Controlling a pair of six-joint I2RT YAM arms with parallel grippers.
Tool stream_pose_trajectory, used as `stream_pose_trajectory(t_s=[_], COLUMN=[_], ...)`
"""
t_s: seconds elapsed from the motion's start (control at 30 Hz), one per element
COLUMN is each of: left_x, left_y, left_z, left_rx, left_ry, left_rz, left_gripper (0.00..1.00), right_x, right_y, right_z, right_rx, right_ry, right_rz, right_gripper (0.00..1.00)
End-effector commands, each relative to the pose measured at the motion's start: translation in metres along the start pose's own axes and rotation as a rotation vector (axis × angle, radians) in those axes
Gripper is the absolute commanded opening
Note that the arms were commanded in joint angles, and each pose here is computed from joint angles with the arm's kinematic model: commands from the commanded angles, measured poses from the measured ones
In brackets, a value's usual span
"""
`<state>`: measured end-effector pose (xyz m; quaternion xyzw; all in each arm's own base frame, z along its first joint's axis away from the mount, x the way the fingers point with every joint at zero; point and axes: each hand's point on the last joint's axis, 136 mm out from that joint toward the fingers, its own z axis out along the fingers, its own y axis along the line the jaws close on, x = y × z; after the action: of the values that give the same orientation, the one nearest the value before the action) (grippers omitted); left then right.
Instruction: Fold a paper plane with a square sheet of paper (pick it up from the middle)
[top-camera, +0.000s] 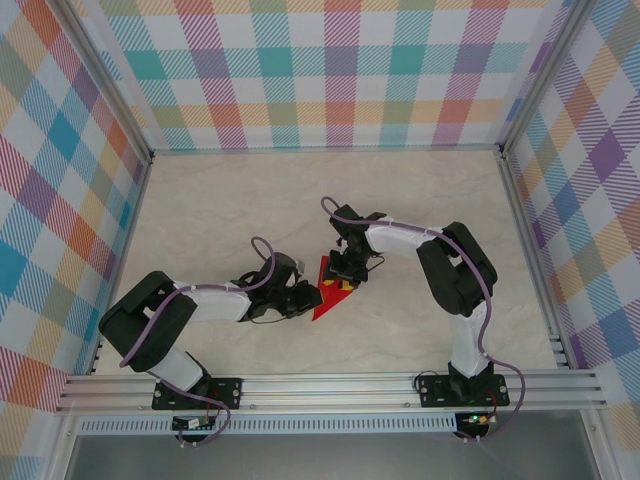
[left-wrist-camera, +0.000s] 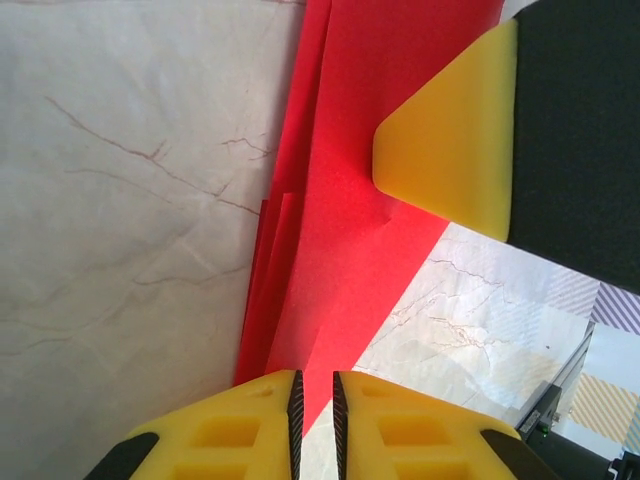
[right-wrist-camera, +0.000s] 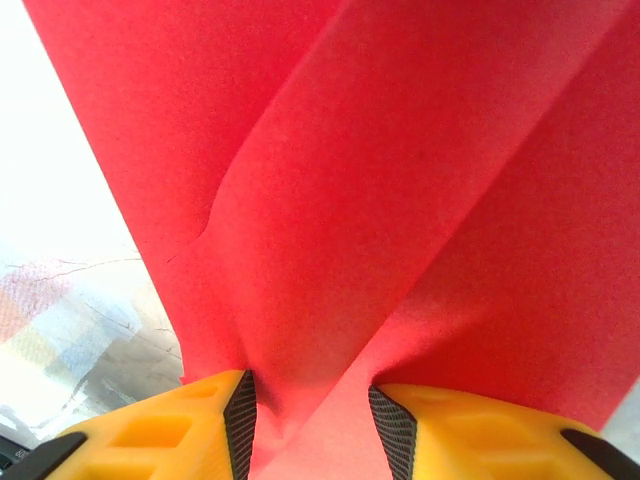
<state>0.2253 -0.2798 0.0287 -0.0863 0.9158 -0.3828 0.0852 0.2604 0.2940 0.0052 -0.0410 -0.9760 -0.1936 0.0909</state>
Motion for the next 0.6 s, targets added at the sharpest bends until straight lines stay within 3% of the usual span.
stream_pose_trajectory(t_s=[0.0,0.33,0.57], left_x=[0.001,-0.003,-0.021], left_y=[0.007,-0.001,-0.028], left_z=[0.001,-0.006,-0.04], left_rx=[-0.05,-0.041,0.003], left_ry=[0.005,-0.008,-0.124], left_rz=[-0.005,0.013,0.073], left_gripper=[0.17,0.14,0.13], right_x=[0.024,0.023,0.023], right_y=[-0.092,-0.093,-0.095], right_z=[0.063,0.066,0.068], right_rx=[0.321,0.329,0.337], right_ry=[0.098,0.106,0.112], right_rz=[0.082,0.082,0.079], right_gripper=[0.42,0.42,0.44])
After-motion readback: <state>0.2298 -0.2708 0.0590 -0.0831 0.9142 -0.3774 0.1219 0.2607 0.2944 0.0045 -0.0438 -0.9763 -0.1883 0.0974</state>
